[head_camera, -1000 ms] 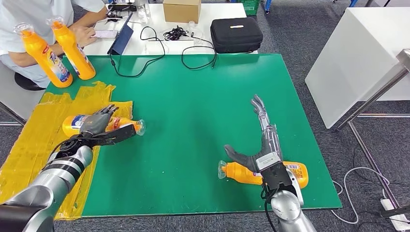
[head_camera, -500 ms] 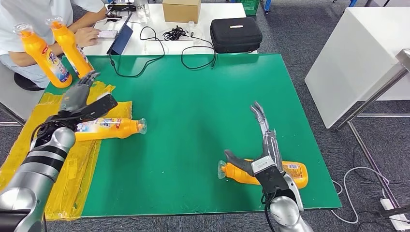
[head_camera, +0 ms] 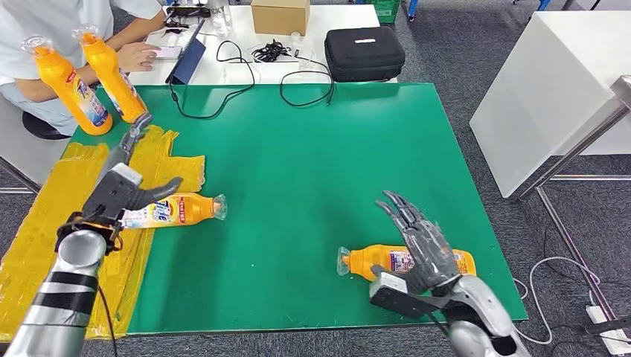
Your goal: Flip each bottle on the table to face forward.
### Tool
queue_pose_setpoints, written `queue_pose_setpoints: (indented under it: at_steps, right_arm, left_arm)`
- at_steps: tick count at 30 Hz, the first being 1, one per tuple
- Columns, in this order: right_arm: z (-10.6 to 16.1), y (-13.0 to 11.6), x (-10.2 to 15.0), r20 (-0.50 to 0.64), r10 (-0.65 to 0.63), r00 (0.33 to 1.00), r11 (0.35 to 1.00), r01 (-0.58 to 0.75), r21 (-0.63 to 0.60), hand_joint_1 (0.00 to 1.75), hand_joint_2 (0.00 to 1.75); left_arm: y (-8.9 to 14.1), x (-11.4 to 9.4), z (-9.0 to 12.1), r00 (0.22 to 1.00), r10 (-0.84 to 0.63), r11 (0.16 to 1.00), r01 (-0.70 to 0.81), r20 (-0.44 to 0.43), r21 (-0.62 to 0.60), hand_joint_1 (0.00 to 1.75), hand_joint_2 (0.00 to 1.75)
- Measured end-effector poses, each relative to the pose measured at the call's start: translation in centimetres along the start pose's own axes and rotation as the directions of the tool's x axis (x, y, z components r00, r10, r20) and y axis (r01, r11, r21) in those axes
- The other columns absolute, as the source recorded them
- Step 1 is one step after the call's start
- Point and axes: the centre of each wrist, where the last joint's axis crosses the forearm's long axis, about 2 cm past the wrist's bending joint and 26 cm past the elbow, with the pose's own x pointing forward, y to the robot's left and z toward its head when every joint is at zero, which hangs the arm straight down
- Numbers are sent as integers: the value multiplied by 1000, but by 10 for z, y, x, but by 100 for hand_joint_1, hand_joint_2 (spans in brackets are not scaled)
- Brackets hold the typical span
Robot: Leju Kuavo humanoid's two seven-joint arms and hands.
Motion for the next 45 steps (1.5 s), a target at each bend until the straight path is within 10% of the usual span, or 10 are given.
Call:
queue_pose_setpoints:
  at_steps: [7, 19, 28, 45]
  right_arm:
    - [54, -65, -58, -76, 200, 977, 963, -181, 201, 0, 175]
    - [67, -93, -66, -95, 276, 956, 930, -240, 280, 0, 175]
    - [84, -173, -86, -189, 375, 908, 890, -295, 348, 0, 175]
    - [32, -77, -99, -186, 352, 917, 896, -272, 352, 0, 175]
  left_arm:
    - [-22, 6, 29, 978, 207, 977, -207, 9, 39, 0, 175]
    - [-27, 12, 32, 968, 249, 966, -250, 23, 59, 0, 175]
    - [-43, 12, 38, 950, 313, 947, -312, 4, 76, 0, 175]
    - [-73, 24, 33, 926, 378, 925, -378, 8, 37, 0, 175]
